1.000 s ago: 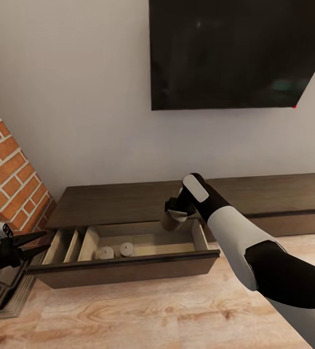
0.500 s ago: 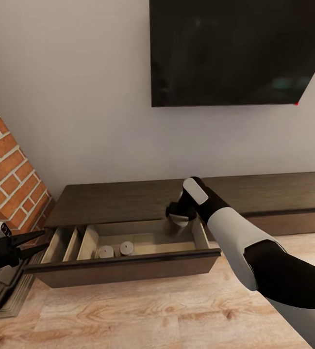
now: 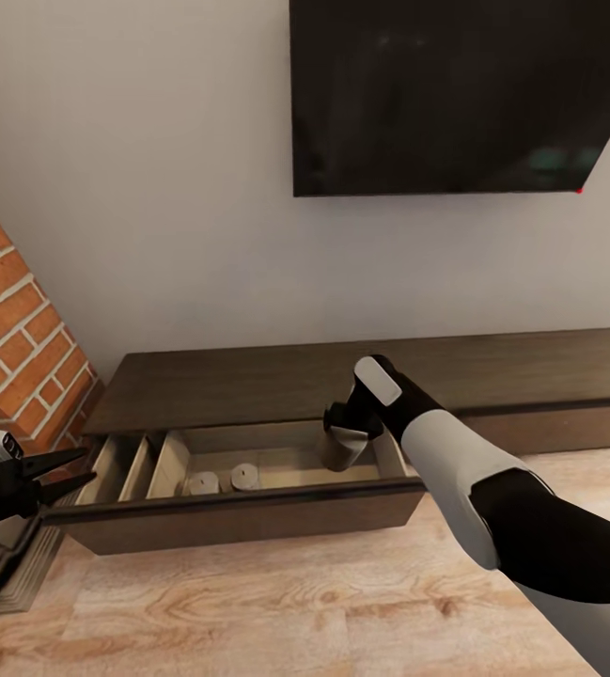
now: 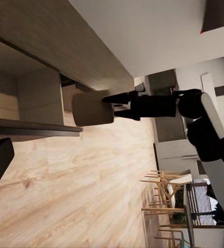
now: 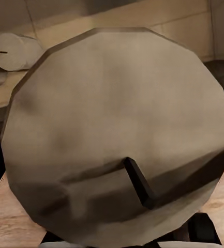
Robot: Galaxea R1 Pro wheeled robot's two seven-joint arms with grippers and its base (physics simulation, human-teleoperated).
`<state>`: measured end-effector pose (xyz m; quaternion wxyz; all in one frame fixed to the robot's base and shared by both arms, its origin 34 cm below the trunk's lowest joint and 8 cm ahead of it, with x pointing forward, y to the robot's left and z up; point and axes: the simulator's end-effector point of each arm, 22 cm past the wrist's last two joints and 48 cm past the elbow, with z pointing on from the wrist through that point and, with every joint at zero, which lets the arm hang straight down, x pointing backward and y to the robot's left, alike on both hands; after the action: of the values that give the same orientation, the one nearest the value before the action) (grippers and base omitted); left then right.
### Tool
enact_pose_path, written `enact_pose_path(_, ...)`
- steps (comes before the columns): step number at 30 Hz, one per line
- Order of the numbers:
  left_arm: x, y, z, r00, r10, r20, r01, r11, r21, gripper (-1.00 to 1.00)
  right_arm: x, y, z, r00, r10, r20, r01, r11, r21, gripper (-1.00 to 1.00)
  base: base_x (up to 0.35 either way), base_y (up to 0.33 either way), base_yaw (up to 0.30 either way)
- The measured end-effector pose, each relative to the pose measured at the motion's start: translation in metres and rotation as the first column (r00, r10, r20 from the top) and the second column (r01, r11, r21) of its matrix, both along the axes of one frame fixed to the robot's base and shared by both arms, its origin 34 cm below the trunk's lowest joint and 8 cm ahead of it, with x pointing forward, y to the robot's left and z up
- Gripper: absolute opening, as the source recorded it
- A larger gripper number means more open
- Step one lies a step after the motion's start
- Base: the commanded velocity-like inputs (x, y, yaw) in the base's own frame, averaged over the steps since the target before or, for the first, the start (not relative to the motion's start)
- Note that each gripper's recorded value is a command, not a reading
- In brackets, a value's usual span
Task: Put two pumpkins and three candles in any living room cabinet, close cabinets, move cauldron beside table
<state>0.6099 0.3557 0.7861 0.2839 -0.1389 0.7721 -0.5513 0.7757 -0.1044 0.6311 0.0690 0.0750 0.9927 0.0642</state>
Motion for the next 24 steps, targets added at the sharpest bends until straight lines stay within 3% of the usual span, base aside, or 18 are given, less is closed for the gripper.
enact_pose_path(14,-0.0007,-0.0014,-0.0045,1.0,0.0,0.001,0.0,1.0,-0.001,1.0,0.0047,-0.0022,-0.0041,0.999,-0.025,0.025,0.025,1.0,-0.007,-1.0,0.027,0.02,0.0)
enact_pose_path(24,-0.0006,-0.0013,-0.0043,1.0,0.001,0.002,-0.001,1.0,0.0,1.0,0.0048,-0.0045,-0.0047,0.999,0.003,0.036,-0.002,0.999,-0.043,-1.0,0.116,0.107,0.0)
